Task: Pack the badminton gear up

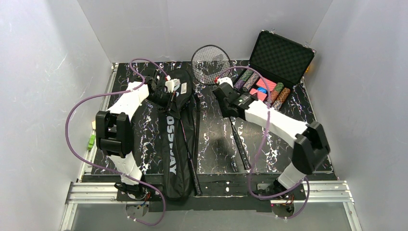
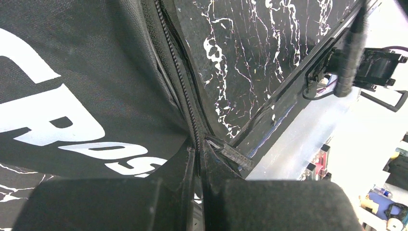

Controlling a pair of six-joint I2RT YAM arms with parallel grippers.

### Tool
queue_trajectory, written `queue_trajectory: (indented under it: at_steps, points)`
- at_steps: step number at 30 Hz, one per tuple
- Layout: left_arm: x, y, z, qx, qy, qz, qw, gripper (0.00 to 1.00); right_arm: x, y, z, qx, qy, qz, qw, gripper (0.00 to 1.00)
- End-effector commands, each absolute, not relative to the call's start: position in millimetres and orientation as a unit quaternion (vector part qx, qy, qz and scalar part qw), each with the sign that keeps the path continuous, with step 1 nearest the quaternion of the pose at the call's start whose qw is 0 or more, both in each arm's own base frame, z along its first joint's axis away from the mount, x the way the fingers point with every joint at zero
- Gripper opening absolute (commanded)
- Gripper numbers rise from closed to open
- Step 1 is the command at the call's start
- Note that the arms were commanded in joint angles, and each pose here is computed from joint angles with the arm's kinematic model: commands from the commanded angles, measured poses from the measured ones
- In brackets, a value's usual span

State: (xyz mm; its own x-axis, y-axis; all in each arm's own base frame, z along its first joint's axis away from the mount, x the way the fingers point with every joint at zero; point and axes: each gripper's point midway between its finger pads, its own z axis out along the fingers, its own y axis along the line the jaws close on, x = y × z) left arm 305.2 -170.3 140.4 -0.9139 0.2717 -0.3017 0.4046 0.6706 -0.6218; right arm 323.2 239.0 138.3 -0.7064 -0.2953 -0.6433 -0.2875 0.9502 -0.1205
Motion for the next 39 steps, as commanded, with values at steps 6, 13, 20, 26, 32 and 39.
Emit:
queue_trajectory:
  at_steps: [6,13,20,26,32,39]
  points:
    - [319,-170,154,0.191,0.907,-0.353,0.13,0.0,223,174,195,-0.139,0.928,-0.043,0.342,0.01]
    - [328,-170,154,0.192,0.909,-0.345,0.137,0.0,102,171,178,-0.209,0.942,-0.041,0.26,0.01]
    - [332,-168,152,0.194,0.911,-0.339,0.136,0.0,42,181,170,-0.276,0.93,-0.094,0.225,0.01]
    - [330,-168,152,0.196,0.911,-0.339,0.132,0.0,35,209,165,-0.327,0.915,-0.074,0.225,0.01]
    - [322,-165,138,0.205,0.912,-0.336,0.115,0.0,40,253,161,-0.369,0.897,-0.038,0.242,0.01]
    - [315,-165,135,0.216,0.91,-0.339,0.105,0.0,72,294,151,-0.356,0.894,0.048,0.269,0.01]
